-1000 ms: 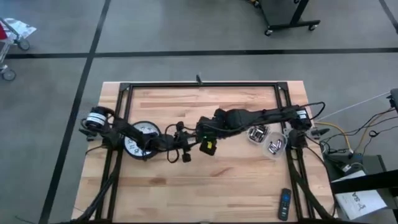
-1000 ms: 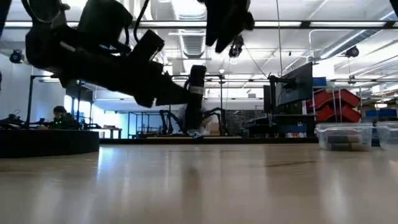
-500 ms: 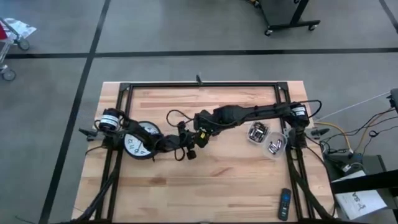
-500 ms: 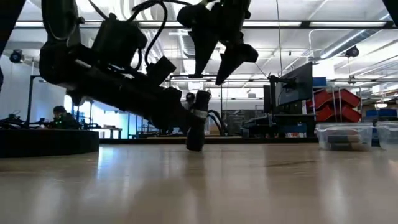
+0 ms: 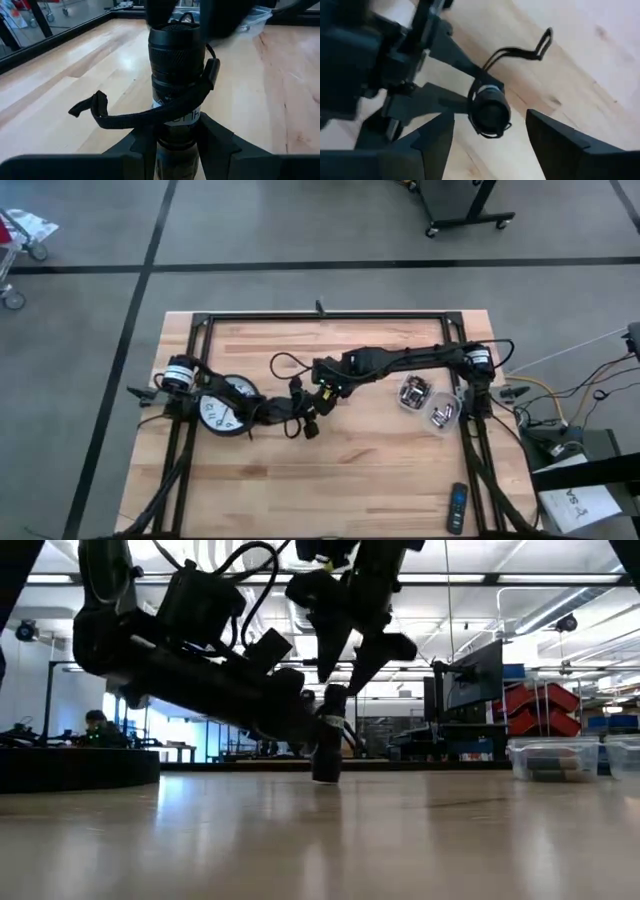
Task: Insert battery
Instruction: Open the black flashlight battery compartment
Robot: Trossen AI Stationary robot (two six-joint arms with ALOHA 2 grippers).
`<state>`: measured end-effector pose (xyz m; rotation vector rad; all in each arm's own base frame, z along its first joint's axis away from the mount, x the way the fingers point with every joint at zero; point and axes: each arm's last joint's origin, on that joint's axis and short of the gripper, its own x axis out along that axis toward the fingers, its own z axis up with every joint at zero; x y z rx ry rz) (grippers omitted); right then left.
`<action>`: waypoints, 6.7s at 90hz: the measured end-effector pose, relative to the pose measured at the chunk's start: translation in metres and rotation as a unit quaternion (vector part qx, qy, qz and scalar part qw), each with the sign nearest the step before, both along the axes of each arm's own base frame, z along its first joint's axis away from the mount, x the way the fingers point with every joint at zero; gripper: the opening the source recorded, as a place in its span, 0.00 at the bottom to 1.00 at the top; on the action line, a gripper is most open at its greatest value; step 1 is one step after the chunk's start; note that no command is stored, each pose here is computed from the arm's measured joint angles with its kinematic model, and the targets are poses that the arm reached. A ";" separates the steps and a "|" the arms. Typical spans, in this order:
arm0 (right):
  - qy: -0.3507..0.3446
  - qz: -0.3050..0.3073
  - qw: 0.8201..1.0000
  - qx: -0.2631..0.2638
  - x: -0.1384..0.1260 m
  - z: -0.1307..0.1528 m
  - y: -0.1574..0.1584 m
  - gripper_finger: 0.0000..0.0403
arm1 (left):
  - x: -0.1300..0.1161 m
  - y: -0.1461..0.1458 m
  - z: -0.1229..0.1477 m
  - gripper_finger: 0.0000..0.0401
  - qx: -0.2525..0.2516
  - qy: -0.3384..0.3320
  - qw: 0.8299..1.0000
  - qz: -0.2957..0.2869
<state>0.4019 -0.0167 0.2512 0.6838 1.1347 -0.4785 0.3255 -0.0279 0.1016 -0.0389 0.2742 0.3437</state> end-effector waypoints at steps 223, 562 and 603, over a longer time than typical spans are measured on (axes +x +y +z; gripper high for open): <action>-0.050 0.573 0.808 -0.131 0.008 -0.013 0.024 0.22 | -0.013 -0.015 0.021 0.23 -0.066 0.045 0.974 -0.210; 0.026 0.234 0.970 -0.054 -0.023 0.021 0.030 0.37 | 0.025 -0.029 -0.017 0.25 -0.007 -0.070 0.996 -0.058; 0.054 0.245 0.967 -0.054 -0.016 0.001 0.030 0.57 | 0.024 -0.030 -0.017 0.25 0.004 -0.067 0.996 -0.060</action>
